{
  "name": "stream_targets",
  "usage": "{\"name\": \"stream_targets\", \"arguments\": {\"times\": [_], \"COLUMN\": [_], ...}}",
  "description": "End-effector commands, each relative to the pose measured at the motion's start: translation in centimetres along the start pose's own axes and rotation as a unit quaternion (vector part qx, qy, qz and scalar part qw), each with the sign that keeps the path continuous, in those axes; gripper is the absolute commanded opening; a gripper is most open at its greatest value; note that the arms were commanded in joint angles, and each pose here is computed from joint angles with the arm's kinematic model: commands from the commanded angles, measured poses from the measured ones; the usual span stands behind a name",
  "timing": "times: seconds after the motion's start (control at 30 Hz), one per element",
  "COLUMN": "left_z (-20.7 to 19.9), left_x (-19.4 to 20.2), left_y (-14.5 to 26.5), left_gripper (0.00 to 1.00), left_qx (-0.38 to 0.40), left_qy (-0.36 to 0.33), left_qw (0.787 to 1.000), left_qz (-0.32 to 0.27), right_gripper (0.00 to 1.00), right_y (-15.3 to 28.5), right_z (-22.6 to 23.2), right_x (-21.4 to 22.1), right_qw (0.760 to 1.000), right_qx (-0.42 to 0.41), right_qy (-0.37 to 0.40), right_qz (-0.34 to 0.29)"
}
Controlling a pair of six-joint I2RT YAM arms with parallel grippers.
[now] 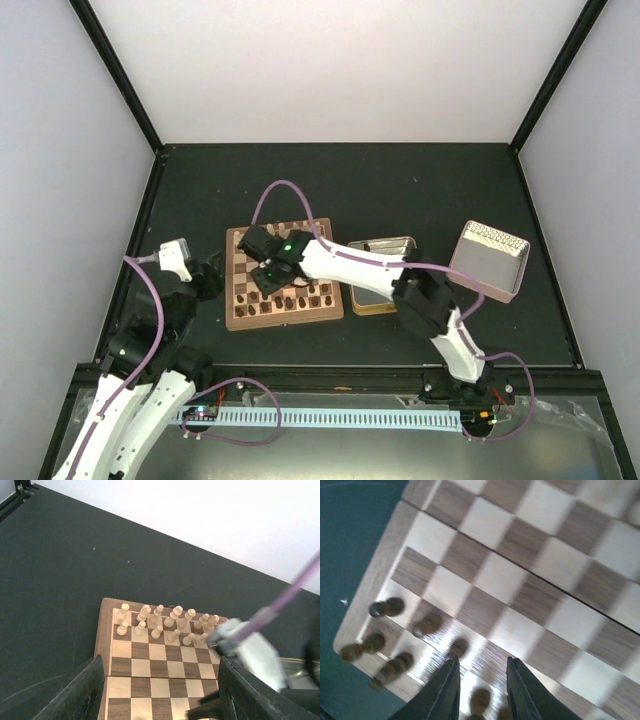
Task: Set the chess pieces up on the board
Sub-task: Place the chess piece on the chessboard, then pick up the chess piece from the storage box.
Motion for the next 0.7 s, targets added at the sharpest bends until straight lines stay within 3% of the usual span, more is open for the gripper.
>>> {"name": "stream_targets", "arguments": {"times": [0.0,0.17,0.33,0.47,0.67], "left_z": [-0.3,-0.9,-1.9,-2.6,-3.0], "left_x": [-1.2,-1.4,-1.7,-1.9,-2.0], "left_y": [0.9,0.5,-0.2,-0.8,-1.4], "left_gripper": [0.64,0.65,0.66,0.65,0.63], "left_qx": [0.012,0.047,0.092,0.121,0.132], "left_qy": [-0.004,-0.016,-0.025,-0.025,-0.018], "left_qw": [1.0,0.998,0.995,0.992,0.991], "left_qz": [-0.021,-0.024,-0.019,-0.013,0.0], "right_gripper": [0.27,0.28,0.35,0.36,0.29], "right_y": [5.8,8.9,8.7,7.1,4.8], "right_z": [-3.6,-11.2,-17.6,-20.6,-23.3], "right_x": [-1.4,0.8,4.2,5.0,3.9], "right_qw": [0.991,0.97,0.953,0.949,0.943], "right_qx": [0.008,0.048,0.096,0.118,0.125], "right_qy": [-0.079,-0.179,-0.242,-0.26,-0.279], "right_qz": [-0.104,-0.155,-0.155,-0.137,-0.132]}}
Point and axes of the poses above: each gripper's point midway between its finger pads, its own y axis back along the fingers, its own z axis along the line the jaws close on, x = y × z, the point moved 10 cm from there along y, back along the fingers, and after that the axes turned 11 degrees about -y, right-handed, at the moved point
